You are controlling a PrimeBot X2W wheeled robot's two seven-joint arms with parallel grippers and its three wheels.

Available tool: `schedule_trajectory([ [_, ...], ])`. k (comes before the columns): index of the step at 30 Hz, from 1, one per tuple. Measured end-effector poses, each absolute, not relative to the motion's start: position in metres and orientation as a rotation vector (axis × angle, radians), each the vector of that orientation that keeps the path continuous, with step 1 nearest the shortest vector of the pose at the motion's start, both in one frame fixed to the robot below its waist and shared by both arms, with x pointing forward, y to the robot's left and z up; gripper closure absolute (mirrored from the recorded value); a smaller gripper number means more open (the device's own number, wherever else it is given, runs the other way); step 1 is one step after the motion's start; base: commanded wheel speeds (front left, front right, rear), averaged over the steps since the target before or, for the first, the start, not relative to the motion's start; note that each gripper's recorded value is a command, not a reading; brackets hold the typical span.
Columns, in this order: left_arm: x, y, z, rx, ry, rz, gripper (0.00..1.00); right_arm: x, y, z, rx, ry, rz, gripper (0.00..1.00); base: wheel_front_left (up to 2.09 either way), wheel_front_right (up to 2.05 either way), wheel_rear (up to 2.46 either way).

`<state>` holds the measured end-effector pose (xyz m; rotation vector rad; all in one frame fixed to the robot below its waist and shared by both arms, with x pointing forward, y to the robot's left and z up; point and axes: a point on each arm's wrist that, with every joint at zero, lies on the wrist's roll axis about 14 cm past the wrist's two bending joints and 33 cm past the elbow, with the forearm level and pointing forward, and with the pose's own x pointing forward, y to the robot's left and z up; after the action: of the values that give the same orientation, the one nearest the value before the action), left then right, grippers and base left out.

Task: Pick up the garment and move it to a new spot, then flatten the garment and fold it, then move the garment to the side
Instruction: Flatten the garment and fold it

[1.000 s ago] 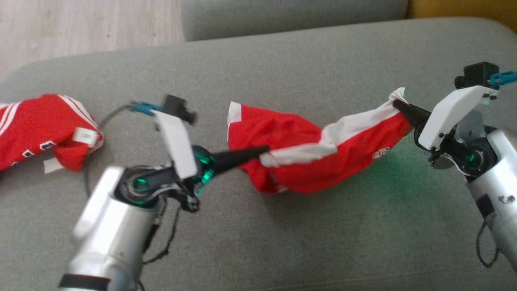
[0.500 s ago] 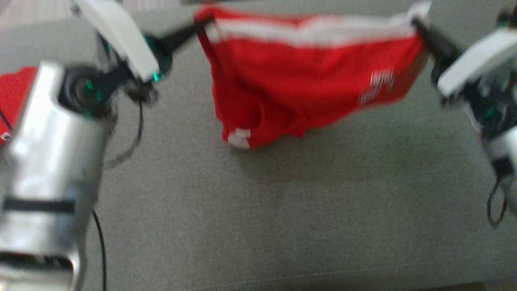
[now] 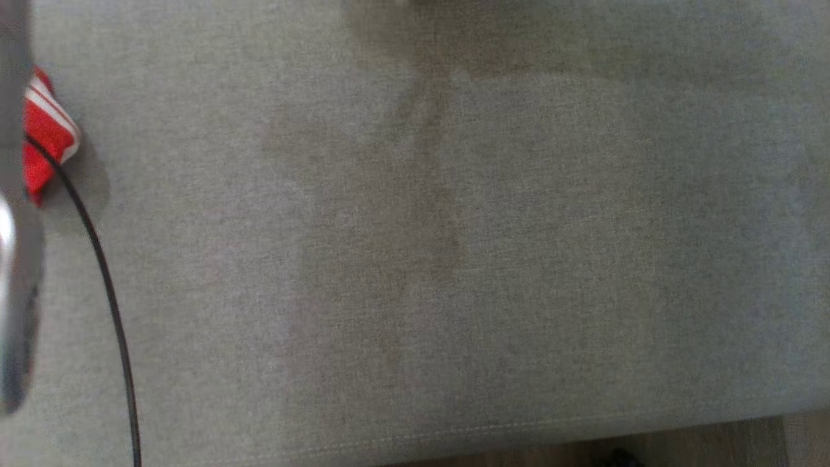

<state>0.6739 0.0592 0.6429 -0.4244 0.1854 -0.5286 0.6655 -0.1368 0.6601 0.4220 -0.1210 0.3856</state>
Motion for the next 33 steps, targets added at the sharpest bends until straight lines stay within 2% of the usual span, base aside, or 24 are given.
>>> schedule_trajectory([
  [1,0.674,0.059,0.643,-0.424,0.185,-0.529,1.00,0.665,-0.137,0.660,0.422,-0.121,0.386,1.00,0.00,0.00,0.00],
  [2,0.681,0.055,0.661,-0.417,0.124,-0.537,1.00,0.669,-0.139,0.685,0.409,-0.205,0.388,1.00,0.00,0.00,0.00],
  [7,0.679,0.038,0.679,-0.415,0.079,-0.591,1.00,0.668,-0.138,0.696,0.374,-0.248,0.398,1.00,0.00,0.00,0.00],
  [10,0.664,0.021,0.649,-0.360,0.189,-0.653,1.00,0.661,-0.131,0.673,0.336,-0.183,0.421,1.00,0.00,0.00,0.00],
  [14,0.620,0.008,0.573,-0.319,0.442,-0.732,1.00,0.637,-0.126,0.616,0.323,-0.015,0.450,1.00,0.00,0.00,0.00],
  [17,0.570,0.009,0.517,-0.275,0.638,-0.789,1.00,0.609,-0.131,0.570,0.320,0.123,0.450,1.00,0.00,0.00,0.00],
  [20,0.520,0.011,0.492,-0.268,0.763,-0.851,1.00,0.575,-0.143,0.535,0.311,0.254,0.439,1.00,0.00,0.00,0.00],
  [27,0.404,0.007,0.486,-0.259,0.926,-1.021,1.00,0.485,-0.169,0.489,0.299,0.545,0.433,1.00,0.00,0.00,0.00],
  [33,0.323,0.019,0.482,-0.246,1.038,-1.086,1.00,0.401,-0.188,0.465,0.326,0.751,0.441,1.00,0.00,0.00,0.00],
])
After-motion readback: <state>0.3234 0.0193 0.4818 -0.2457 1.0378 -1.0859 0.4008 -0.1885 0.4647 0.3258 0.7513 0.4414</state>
